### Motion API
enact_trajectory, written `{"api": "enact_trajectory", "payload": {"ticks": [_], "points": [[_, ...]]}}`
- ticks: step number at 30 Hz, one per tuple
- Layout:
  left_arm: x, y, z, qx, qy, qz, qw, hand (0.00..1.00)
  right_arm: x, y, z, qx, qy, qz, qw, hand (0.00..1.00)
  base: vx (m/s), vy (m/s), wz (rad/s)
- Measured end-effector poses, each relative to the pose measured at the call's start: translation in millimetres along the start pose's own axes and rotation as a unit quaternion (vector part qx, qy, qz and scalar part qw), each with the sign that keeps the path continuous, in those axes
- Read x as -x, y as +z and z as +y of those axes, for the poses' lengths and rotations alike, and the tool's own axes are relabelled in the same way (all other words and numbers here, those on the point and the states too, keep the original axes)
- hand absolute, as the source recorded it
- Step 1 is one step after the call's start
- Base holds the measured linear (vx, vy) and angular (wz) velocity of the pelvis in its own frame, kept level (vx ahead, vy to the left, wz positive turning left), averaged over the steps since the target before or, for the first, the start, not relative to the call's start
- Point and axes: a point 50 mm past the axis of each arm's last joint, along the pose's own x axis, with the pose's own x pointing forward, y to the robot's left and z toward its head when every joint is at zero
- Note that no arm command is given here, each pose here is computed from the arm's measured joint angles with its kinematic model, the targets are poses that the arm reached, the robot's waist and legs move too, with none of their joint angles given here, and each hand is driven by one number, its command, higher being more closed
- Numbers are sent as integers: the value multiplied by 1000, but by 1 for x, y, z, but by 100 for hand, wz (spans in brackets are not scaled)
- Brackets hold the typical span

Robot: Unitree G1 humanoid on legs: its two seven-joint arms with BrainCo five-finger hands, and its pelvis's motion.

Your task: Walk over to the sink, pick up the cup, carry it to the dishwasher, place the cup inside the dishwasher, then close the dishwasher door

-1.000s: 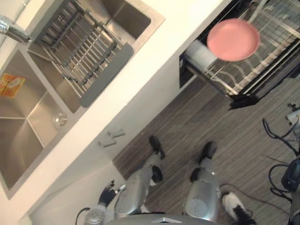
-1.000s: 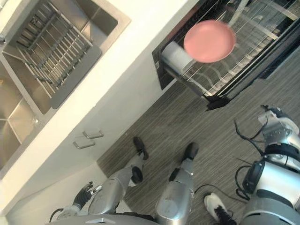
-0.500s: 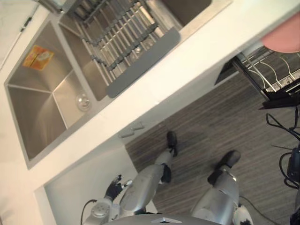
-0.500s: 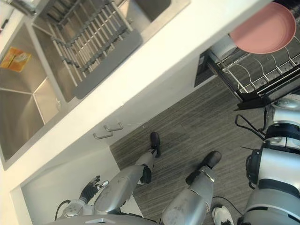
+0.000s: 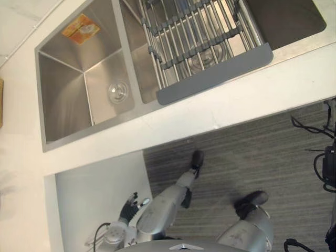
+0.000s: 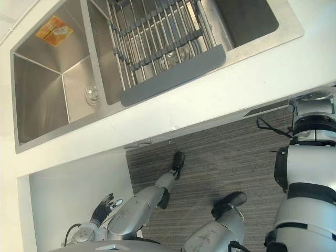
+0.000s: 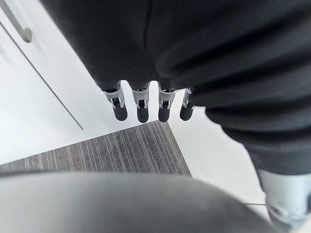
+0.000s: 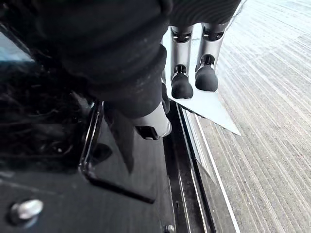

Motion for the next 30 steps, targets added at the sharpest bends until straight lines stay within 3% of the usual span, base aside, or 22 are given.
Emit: {"api": "enact_trajectory", "payload": {"ticks": [5, 9, 12, 15, 16, 20, 23, 26, 30], "points": [[2, -10, 5, 36, 21, 12, 999, 0, 9, -11, 32, -69, 71, 2, 995, 0, 0, -146, -4], [5, -8, 32, 68, 75, 0, 995, 0, 39, -53, 78, -132, 156, -44, 978, 0, 47, -175, 2], [10, -7, 57, 76, 118, -2, 990, 0, 93, -129, 132, -138, 246, 3, 959, 0, 63, -103, 0], [18, -10, 78, 84, 156, 2, 984, 0, 171, -232, 166, -111, 310, 148, 933, 0, 131, -31, 6], [19, -11, 83, 92, 167, 5, 982, 0, 199, -270, 164, -107, 310, 213, 920, 0, 160, 24, -4], [24, -14, 94, 99, 189, 10, 977, 0, 270, -354, 137, -76, 288, 354, 887, 0, 151, 83, 3], [23, -14, 93, 79, 190, 18, 978, 0, 313, -388, 116, -77, 269, 429, 859, 0, 166, 95, 99], [16, -11, 97, 73, 204, 41, 975, 0, 357, -397, 115, -106, 260, 490, 825, 0, 271, 35, 120], [16, -23, 86, 108, 209, 67, 970, 0, 355, -399, 105, -110, 253, 456, 846, 0, 242, 2, 64]]}}
